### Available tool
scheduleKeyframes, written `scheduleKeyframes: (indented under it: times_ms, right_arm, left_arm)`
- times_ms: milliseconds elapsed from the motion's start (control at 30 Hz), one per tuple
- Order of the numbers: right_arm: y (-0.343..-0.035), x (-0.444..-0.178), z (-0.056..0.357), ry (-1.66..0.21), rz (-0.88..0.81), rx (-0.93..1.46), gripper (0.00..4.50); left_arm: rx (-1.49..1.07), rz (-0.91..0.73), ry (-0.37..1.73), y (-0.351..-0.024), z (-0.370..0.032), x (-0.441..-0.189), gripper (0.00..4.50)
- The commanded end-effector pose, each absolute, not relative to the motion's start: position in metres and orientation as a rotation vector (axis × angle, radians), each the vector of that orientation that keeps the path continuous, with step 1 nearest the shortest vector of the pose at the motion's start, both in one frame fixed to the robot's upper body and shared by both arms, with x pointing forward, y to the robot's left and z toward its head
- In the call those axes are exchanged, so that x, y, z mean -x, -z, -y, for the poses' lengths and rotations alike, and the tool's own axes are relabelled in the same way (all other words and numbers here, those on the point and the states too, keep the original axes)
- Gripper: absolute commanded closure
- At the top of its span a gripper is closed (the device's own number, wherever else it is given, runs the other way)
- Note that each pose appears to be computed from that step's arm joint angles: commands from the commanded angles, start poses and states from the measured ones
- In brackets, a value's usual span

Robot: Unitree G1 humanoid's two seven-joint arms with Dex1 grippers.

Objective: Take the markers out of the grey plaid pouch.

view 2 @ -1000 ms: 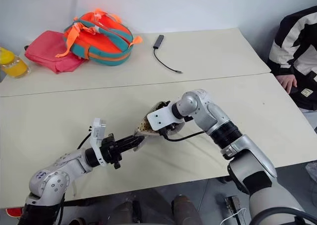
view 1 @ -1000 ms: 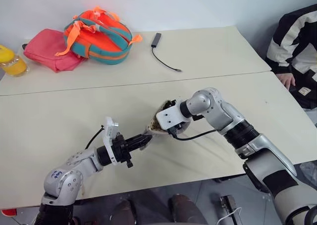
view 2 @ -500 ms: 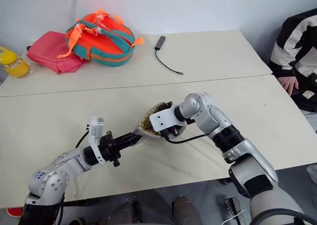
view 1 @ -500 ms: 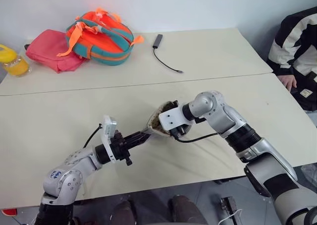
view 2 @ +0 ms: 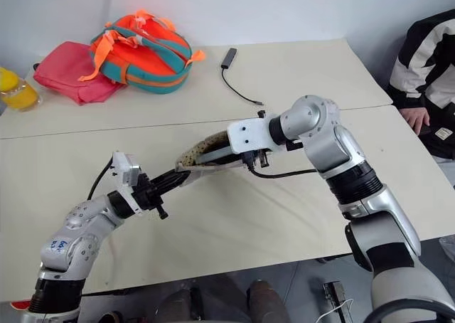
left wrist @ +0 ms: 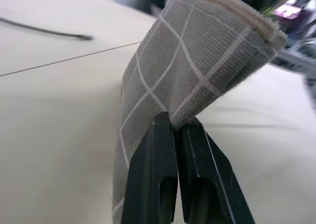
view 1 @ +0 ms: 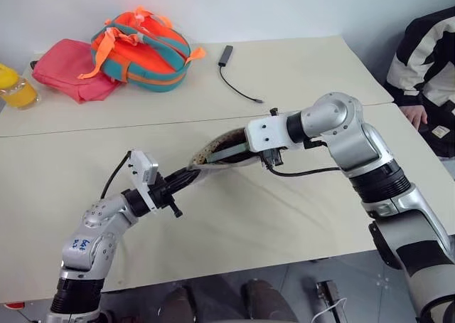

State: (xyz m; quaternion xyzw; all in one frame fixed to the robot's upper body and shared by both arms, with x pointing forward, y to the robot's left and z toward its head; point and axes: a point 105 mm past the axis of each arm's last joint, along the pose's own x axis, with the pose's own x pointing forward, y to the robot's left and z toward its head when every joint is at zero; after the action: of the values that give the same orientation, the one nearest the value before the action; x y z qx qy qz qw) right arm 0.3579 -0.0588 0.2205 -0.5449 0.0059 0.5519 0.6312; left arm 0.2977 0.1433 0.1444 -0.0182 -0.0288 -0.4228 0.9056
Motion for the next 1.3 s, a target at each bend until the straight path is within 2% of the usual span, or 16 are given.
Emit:
scheduleKeyframes:
  times_ms: [33, 233, 433, 667, 867, 1000, 1200, 1300]
  right_arm:
    - [-0.249, -0.351, 0.053, -1.237, 0.102, 1.225, 3.74]
    - [-0.253, -0.356, 0.082, -1.178, 0.06, 1.156, 3.74]
    - [-0.265, -0.36, 0.114, -1.076, 0.044, 1.066, 3.74]
    - [-0.269, -0.355, 0.075, -1.124, 0.193, 1.028, 3.75]
    - [-0.265, -0.355, 0.067, -1.139, 0.249, 1.249, 3.75]
    - [-0.26, -0.366, 0.07, -1.093, 0.264, 1.425, 3.75]
    - [-0.26, -0.373, 0.065, -1.089, 0.268, 1.469, 3.75]
    - [-0.246, -0.37, 0.055, -1.14, 0.261, 1.472, 3.75]
  left_arm:
    - [-0.024, 0.133, 0.814, -0.156, -0.151, -0.306, 4.5]
    - [-0.039, 0.124, 0.747, -0.152, -0.175, -0.308, 4.5]
    - [0.001, 0.117, 0.73, -0.149, -0.182, -0.303, 4.5]
    - [0.049, 0.13, 0.812, -0.156, -0.162, -0.3, 4.5]
    - [0.03, 0.154, 0.817, -0.165, -0.158, -0.305, 4.5]
    - [0.038, 0.148, 0.832, -0.164, -0.155, -0.303, 4.5]
    - [0.005, 0.143, 0.879, -0.165, -0.142, -0.298, 4.5]
    - [-0.009, 0.135, 0.95, -0.165, -0.127, -0.292, 4.5]
